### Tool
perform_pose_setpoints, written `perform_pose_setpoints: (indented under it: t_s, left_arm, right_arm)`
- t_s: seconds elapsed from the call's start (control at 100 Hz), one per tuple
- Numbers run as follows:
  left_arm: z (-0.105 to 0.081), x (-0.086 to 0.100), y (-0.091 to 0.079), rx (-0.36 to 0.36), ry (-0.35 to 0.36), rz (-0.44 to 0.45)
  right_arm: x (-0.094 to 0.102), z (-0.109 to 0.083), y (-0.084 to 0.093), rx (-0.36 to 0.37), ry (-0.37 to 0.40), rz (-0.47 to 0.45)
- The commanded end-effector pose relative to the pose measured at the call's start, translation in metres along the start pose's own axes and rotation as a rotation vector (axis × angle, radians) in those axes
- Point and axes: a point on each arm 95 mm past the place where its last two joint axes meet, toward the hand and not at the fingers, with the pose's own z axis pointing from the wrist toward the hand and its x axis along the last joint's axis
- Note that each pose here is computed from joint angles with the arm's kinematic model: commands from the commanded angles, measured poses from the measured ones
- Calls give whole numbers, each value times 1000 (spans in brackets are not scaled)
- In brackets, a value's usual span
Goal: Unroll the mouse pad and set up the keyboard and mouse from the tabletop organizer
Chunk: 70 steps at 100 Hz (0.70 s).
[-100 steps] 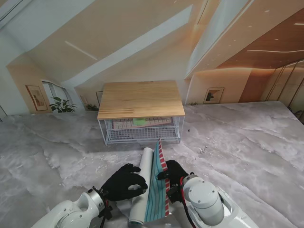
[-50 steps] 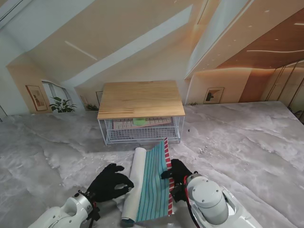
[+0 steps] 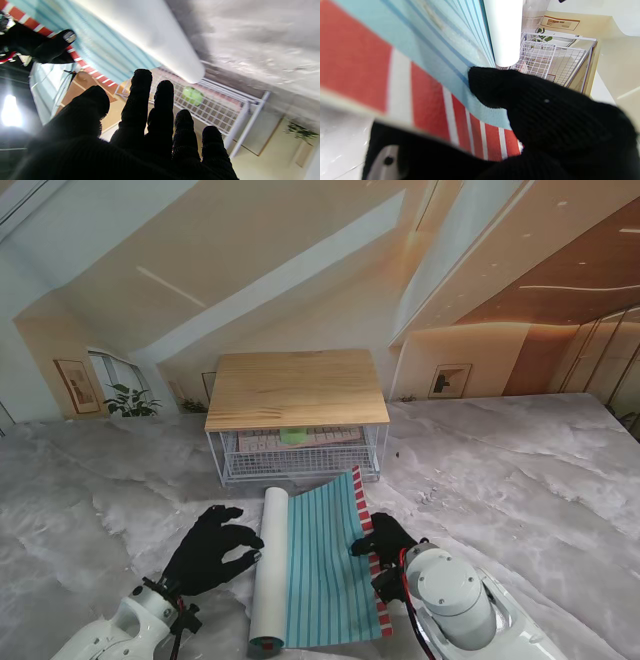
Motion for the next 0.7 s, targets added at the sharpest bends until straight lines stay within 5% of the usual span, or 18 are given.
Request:
perform_pose_setpoints:
  t_s: [0.0, 0.35, 0.69]
  left_arm:
    - [10, 16, -2, -6, 51, -16]
    - [37, 52, 23, -195, 203, -70]
    - [42, 32, 38, -315, 120, 7]
  right_arm:
    - [-1, -2, -2, 13, -3, -5]
    - [-1, -2, -1, 10, 2, 0]
    - [-3, -4, 3, 5, 2, 0]
